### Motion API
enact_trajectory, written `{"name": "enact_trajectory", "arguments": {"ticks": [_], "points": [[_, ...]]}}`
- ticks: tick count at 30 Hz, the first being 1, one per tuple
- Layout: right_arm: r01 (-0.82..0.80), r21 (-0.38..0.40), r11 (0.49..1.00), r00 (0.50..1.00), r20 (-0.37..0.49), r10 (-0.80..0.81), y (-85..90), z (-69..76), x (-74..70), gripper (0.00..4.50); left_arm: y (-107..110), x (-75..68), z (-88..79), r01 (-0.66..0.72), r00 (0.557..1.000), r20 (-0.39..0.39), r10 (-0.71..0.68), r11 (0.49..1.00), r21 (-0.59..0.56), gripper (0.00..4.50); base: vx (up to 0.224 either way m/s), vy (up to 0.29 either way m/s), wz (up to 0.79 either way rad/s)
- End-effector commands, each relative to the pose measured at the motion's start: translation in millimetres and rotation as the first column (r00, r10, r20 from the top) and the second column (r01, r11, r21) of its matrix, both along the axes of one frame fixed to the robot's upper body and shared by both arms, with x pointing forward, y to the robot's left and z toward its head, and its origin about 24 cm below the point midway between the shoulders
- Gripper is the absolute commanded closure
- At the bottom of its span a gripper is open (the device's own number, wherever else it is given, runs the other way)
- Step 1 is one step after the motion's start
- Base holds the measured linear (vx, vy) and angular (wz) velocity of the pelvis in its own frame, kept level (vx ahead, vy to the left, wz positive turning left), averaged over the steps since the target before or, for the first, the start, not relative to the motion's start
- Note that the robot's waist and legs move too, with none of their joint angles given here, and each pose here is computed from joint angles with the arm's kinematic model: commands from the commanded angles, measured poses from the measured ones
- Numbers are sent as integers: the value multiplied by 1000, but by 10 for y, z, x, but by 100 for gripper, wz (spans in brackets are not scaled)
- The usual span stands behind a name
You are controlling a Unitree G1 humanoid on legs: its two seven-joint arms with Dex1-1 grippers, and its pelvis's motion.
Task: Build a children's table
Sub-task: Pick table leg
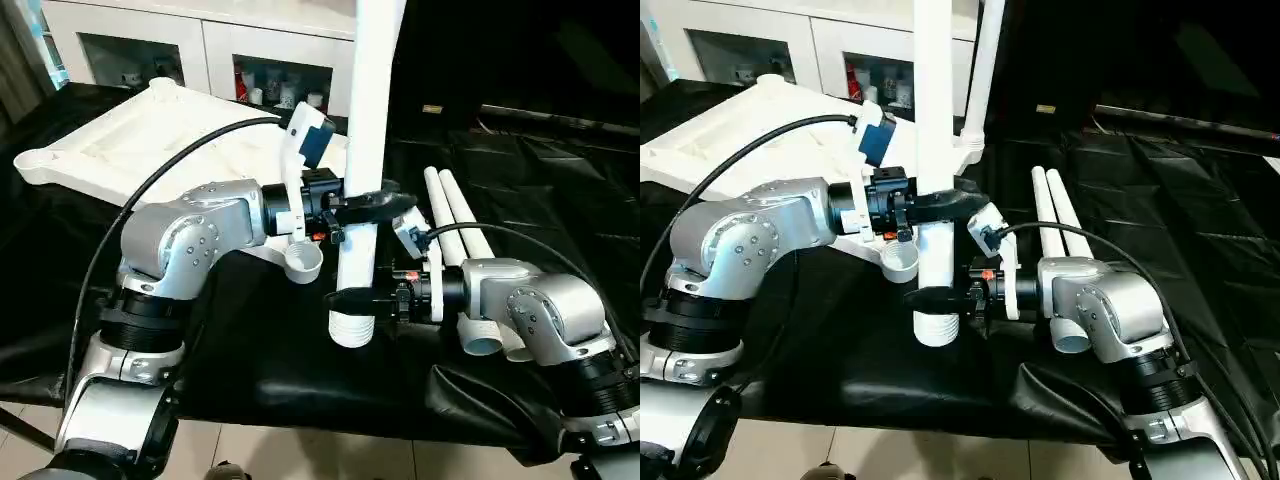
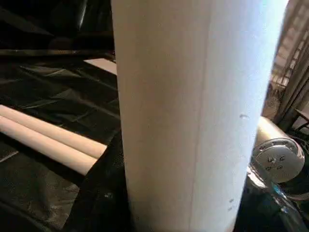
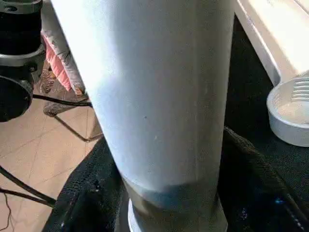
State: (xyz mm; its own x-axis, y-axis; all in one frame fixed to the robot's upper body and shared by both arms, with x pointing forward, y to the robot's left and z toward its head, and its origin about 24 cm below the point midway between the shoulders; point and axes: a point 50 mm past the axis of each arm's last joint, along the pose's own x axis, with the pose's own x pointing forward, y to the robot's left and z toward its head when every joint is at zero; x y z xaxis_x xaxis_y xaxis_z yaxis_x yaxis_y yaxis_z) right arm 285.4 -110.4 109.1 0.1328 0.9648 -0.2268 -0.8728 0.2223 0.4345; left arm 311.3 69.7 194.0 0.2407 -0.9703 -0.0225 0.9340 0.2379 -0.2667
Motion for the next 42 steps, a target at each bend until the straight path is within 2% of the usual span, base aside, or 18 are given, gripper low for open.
{"name": "enact_trajectory", "arguments": {"ticks": [1,3,4,9,20,21,22,24,27,28,31,33,34,35,37,40,41,42], "points": [[9,-7,1000,999,43,-9,-21,76,38,185,-42,-46,16,36,999,19,-36,999,-1,265,0,0,0],[7,-5,1000,999,42,-7,-19,76,33,185,-46,-46,15,37,999,19,-37,999,-1,265,0,0,0],[6,-4,1000,999,40,-6,-19,76,32,215,-48,-45,15,39,999,20,-39,999,-1,265,0,0,0],[1,1,1000,999,34,-1,-16,75,25,241,-51,-41,11,39,999,21,-39,999,1,265,0,0,0],[21,0,1000,999,45,-21,6,51,29,249,-41,18,-2,-13,999,33,13,1000,12,265,0,0,0],[25,1,1000,999,44,-25,7,48,28,250,-34,29,9,-28,999,43,27,1000,5,230,0,0,0],[26,1,1000,999,44,-26,8,47,27,250,-31,34,12,-34,998,48,34,999,3,230,0,0,0],[35,1,999,998,46,-35,6,37,27,251,-19,69,47,-59,998,8,59,997,-49,193,0,0,0],[51,9,999,997,49,-51,9,34,33,254,-5,70,99,-56,998,-4,56,992,-114,182,0,0,0],[57,11,998,997,51,-58,10,34,38,256,-1,73,111,-60,998,-2,60,990,-129,155,0,0,0],[171,76,982,982,71,-176,12,69,139,256,49,165,209,-175,981,25,192,936,-305,145,0,0,0],[274,135,952,955,81,-286,4,105,235,257,129,247,268,-276,957,-52,286,836,-475,145,0,0,0],[310,155,938,942,83,-325,-2,117,268,257,171,278,274,-309,946,-82,313,798,-518,145,0,0,0],[314,157,936,941,84,-329,-3,119,271,257,176,282,274,-313,945,-85,317,793,-522,145,0,0,0],[409,198,891,897,94,-432,-29,146,346,257,283,341,260,-372,920,-122,373,730,-573,145,0,0,0],[512,200,835,836,109,-538,-101,133,420,257,404,396,221,-413,899,-132,418,705,-577,145,0,0,0],[556,189,809,804,124,-582,-147,114,448,257,455,421,194,-430,888,-118,444,714,-553,145,0,0,0],[595,166,786,773,149,-617,-199,87,469,257,484,453,145,-459,866,-49,497,752,-473,145,0,0,0]]}}
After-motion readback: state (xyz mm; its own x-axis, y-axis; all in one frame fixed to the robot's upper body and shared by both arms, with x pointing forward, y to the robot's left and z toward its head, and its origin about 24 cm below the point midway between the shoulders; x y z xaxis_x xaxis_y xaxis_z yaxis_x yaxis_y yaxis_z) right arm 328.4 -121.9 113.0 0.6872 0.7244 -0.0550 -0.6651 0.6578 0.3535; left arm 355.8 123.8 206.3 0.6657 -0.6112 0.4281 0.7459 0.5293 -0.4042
